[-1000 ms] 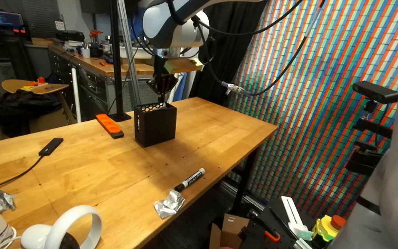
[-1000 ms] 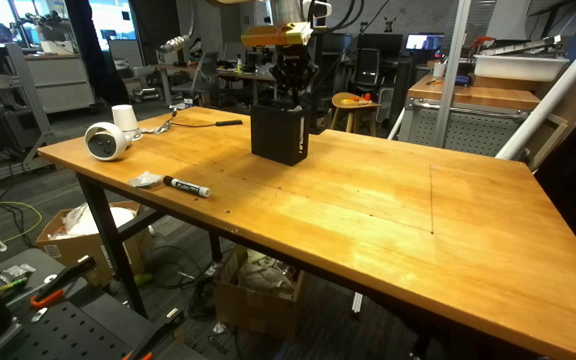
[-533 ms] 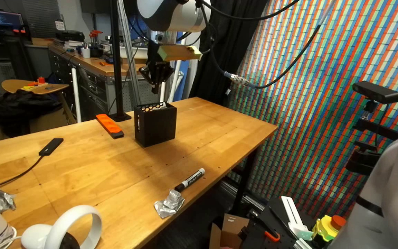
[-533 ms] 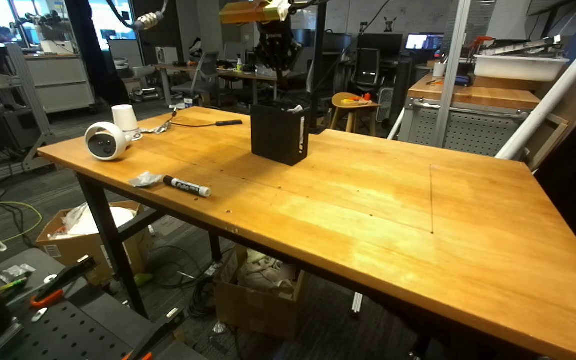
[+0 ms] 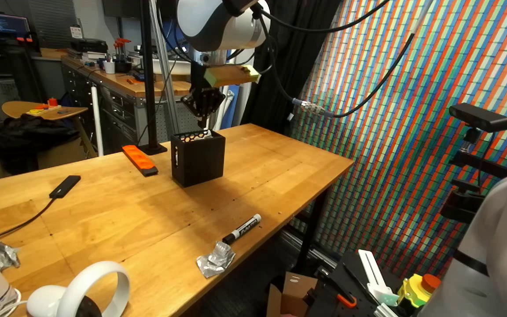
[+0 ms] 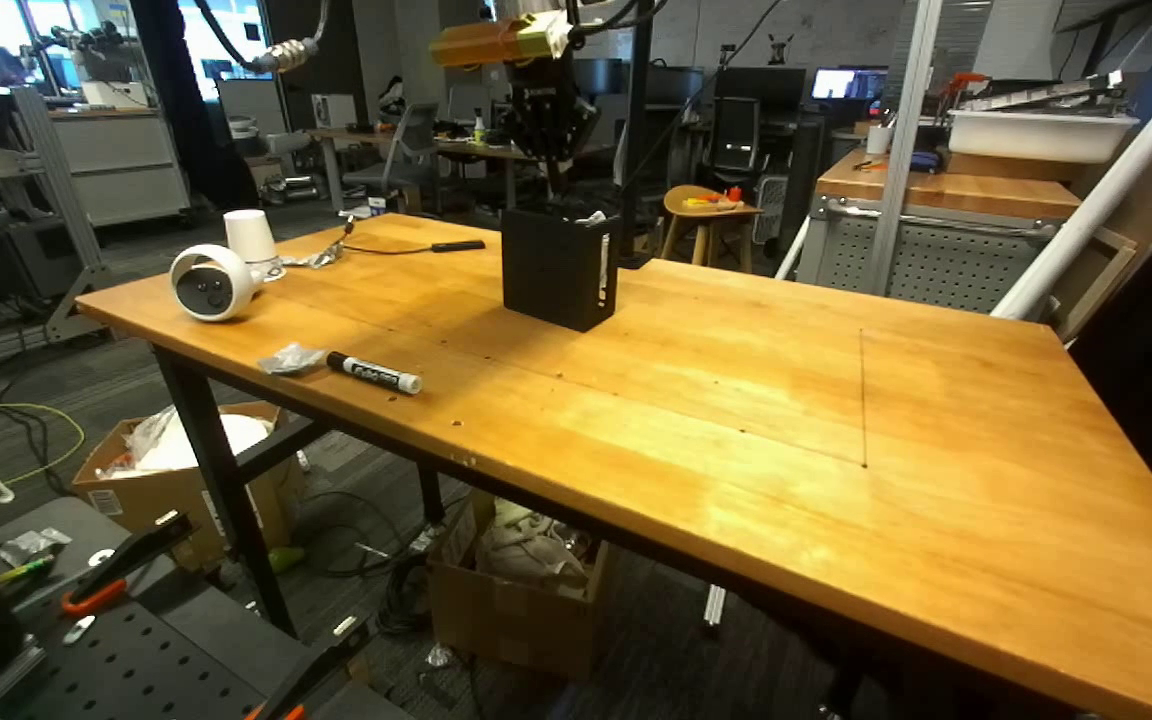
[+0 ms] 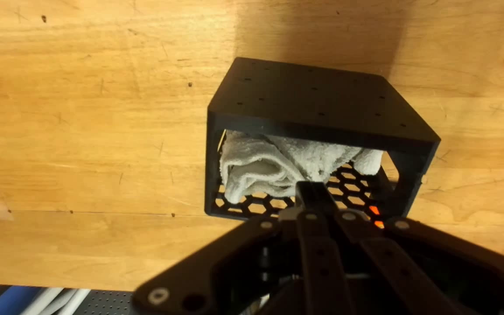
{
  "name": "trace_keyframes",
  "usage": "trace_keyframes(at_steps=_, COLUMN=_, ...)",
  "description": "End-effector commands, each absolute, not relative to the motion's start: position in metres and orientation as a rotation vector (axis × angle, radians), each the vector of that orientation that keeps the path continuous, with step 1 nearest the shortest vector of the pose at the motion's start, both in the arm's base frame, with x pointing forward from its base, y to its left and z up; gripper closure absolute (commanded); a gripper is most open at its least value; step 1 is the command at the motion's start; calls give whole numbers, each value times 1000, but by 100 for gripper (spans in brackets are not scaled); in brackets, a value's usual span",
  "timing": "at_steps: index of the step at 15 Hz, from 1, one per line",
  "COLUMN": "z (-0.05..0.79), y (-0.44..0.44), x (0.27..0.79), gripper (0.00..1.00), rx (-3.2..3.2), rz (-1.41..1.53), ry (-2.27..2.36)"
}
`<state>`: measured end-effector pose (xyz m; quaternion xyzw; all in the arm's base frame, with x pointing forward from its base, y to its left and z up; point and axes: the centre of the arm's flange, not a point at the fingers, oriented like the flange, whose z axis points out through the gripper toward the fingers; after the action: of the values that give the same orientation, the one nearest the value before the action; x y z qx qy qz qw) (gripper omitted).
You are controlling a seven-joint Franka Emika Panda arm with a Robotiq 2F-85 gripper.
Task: Put the towel inside the basket
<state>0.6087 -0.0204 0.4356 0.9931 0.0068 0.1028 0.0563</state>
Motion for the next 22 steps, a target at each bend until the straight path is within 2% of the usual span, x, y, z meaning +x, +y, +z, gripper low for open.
trace_keyframes(at_steps=1, z=425, y=-17, x=609, gripper=97, rx=3003, rz=350, ry=15)
trace_keyframes(at_steps=8, z=383, y=-25, x=625, gripper=97, rx=2958, rz=384, ry=39)
trace_keyframes(at_steps=15, z=329, y=-22, x=625, gripper=97, rx=2909, rz=248, ry=156)
trace_keyframes(at_steps=22, z=314, y=-12, x=614, gripper=97, rx=2931, rz=137, ry=177)
